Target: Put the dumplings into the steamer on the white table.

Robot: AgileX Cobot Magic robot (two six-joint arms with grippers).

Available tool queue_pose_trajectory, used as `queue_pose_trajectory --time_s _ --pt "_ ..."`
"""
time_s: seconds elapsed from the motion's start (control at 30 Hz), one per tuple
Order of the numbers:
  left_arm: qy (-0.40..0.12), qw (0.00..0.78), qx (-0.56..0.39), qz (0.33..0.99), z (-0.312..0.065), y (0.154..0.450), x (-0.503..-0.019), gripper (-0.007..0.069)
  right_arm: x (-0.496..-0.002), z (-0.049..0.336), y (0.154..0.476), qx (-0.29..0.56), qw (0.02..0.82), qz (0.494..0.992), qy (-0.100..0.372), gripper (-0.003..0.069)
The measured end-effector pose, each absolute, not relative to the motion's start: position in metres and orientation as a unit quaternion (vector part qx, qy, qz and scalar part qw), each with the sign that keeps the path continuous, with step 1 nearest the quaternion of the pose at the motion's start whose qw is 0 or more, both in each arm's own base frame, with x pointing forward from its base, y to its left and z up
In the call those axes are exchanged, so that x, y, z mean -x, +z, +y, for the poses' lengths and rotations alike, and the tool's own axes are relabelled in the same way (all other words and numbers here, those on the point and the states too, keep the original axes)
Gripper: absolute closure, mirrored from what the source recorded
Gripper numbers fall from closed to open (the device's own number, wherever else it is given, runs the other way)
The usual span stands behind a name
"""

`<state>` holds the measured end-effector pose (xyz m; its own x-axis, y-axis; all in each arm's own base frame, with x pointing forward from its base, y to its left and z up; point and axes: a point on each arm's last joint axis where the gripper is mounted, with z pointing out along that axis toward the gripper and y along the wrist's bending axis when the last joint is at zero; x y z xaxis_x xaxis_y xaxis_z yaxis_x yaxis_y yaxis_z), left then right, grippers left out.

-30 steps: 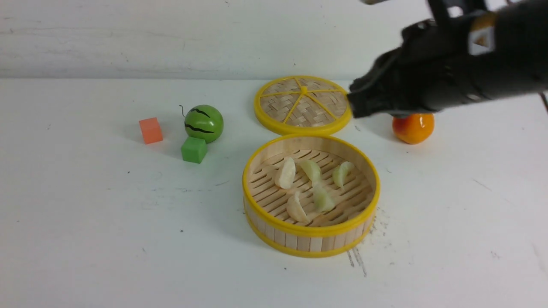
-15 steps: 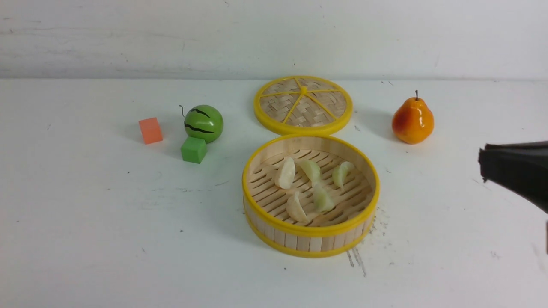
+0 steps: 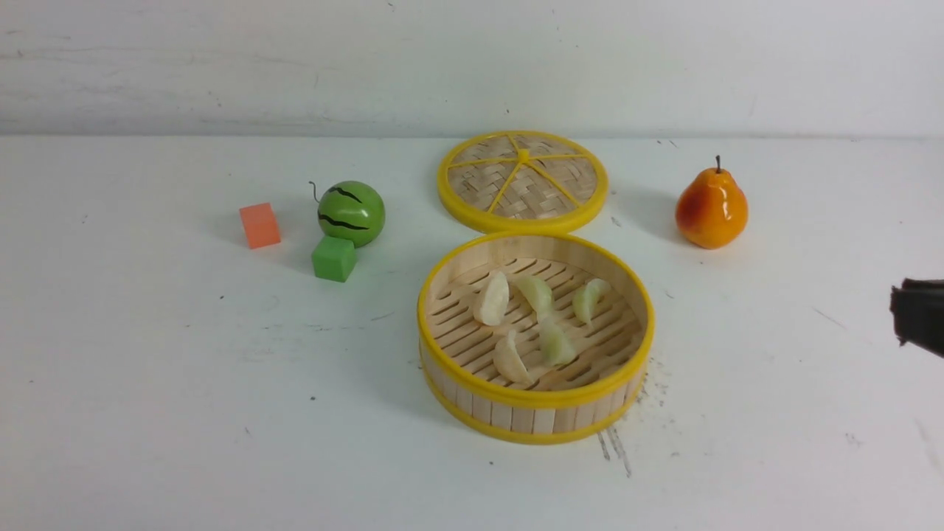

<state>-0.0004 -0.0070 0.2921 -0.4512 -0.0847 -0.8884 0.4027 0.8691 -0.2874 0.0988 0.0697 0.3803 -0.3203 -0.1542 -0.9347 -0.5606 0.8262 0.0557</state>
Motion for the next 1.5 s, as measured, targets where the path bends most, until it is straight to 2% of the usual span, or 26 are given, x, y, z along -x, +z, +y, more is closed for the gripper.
queue_pose_trajectory --time_s 0.1,0.33,0.43,0.53,0.7,1.0,1.5 --pt "-0.237 0.515 -0.097 0.818 -0.007 0.292 0.000 0.0534 -0.096 0.066 0.368 0.220 0.555 0.781 0.185 0.0680" --pt "-0.237 0.515 -0.097 0.818 -0.007 0.292 0.000 0.0534 -0.078 0.036 0.306 0.131 0.623 0.754 0.162 0.0680" --pt "-0.237 0.515 -0.097 0.818 -0.007 0.292 0.000 0.0533 -0.067 0.014 0.258 0.042 0.639 0.762 0.098 0.0680" --pt "-0.237 0.515 -0.097 0.818 -0.007 0.292 0.000 0.0531 -0.059 0.004 0.227 -0.007 0.642 0.765 0.059 0.0680" --pt "-0.236 0.515 -0.097 0.818 -0.007 0.292 0.000 0.0524 -0.055 -0.003 0.187 -0.055 0.639 0.767 0.021 0.0680" --pt "-0.236 0.515 -0.097 0.818 -0.007 0.292 0.000 0.0514 -0.053 -0.004 0.174 -0.063 0.599 0.798 0.015 0.0680" --pt "-0.235 0.515 -0.097 0.818 -0.007 0.292 0.000 0.0500 -0.052 -0.004 0.174 -0.064 0.595 0.801 0.016 0.0672"
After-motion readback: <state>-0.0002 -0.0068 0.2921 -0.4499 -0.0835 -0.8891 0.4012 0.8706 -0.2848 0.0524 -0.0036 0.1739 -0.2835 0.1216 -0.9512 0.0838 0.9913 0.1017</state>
